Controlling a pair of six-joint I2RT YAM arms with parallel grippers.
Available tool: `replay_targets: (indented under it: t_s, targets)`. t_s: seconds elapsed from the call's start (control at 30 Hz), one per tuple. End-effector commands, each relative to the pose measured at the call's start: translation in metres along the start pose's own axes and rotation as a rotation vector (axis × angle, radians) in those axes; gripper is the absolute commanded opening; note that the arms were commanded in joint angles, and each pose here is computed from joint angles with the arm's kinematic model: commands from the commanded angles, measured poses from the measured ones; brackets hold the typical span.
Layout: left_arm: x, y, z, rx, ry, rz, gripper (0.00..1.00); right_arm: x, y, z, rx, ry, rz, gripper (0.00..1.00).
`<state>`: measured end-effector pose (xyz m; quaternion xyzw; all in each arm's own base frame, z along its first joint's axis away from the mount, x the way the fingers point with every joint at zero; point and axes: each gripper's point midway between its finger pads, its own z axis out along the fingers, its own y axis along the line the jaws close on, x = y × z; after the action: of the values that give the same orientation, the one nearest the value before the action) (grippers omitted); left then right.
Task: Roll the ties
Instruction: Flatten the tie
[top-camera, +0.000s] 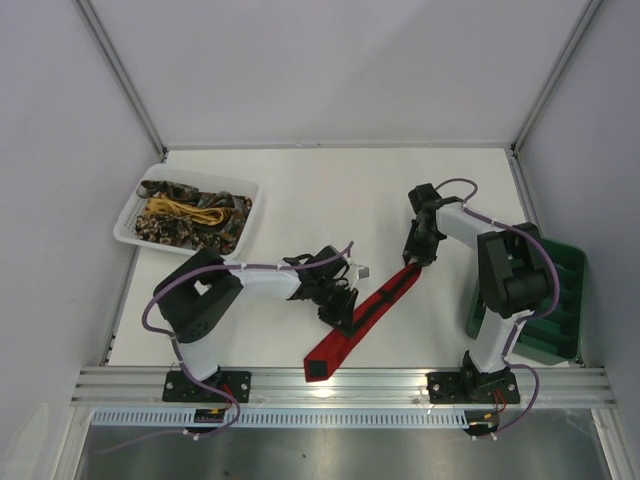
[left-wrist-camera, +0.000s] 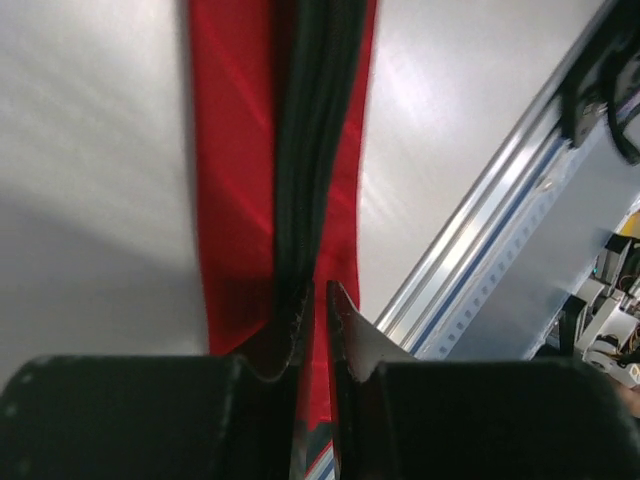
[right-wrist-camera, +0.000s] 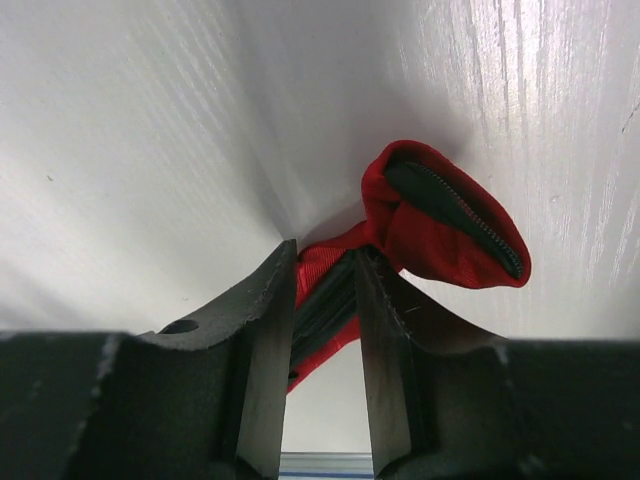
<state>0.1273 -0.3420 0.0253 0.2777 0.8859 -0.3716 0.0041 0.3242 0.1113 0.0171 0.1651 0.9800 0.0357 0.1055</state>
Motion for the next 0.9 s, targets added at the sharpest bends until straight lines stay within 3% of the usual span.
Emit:
replay_targets:
  t_s: [0.0,0.3,0.57,0.6,0.77,0.8,0.87]
  targets:
    - [0.022,0.021,0.004,-0.042,0.053,-0.06,0.13,0.0,-0.008,0.009,0.025,-0.007,0.031,0.35]
    - [0.063,0.06,-0.003,-0.145,0.133,-0.134,0.11,0.037,0.002,-0.004,-0.087,0.074,0.102,0.35]
    - [0.081,0.067,-0.024,-0.205,0.152,-0.106,0.11,0.032,0.023,-0.034,-0.203,0.024,-0.053,0.41]
    - [0.076,0.063,-0.028,-0.198,0.14,-0.088,0.13,0.024,0.026,-0.048,-0.229,-0.023,-0.065,0.43]
    - [0.025,0.009,-0.057,-0.083,0.008,0.057,0.45,0.003,0.024,-0.094,-0.332,-0.192,-0.149,0.78]
    - [0.007,-0.006,-0.064,-0.056,-0.033,0.093,0.51,0.001,0.022,-0.102,-0.346,-0.218,-0.147,0.79]
    - [-0.011,-0.024,-0.068,0.0,-0.065,0.114,0.53,0.003,0.016,-0.098,-0.368,-0.209,-0.126,0.81]
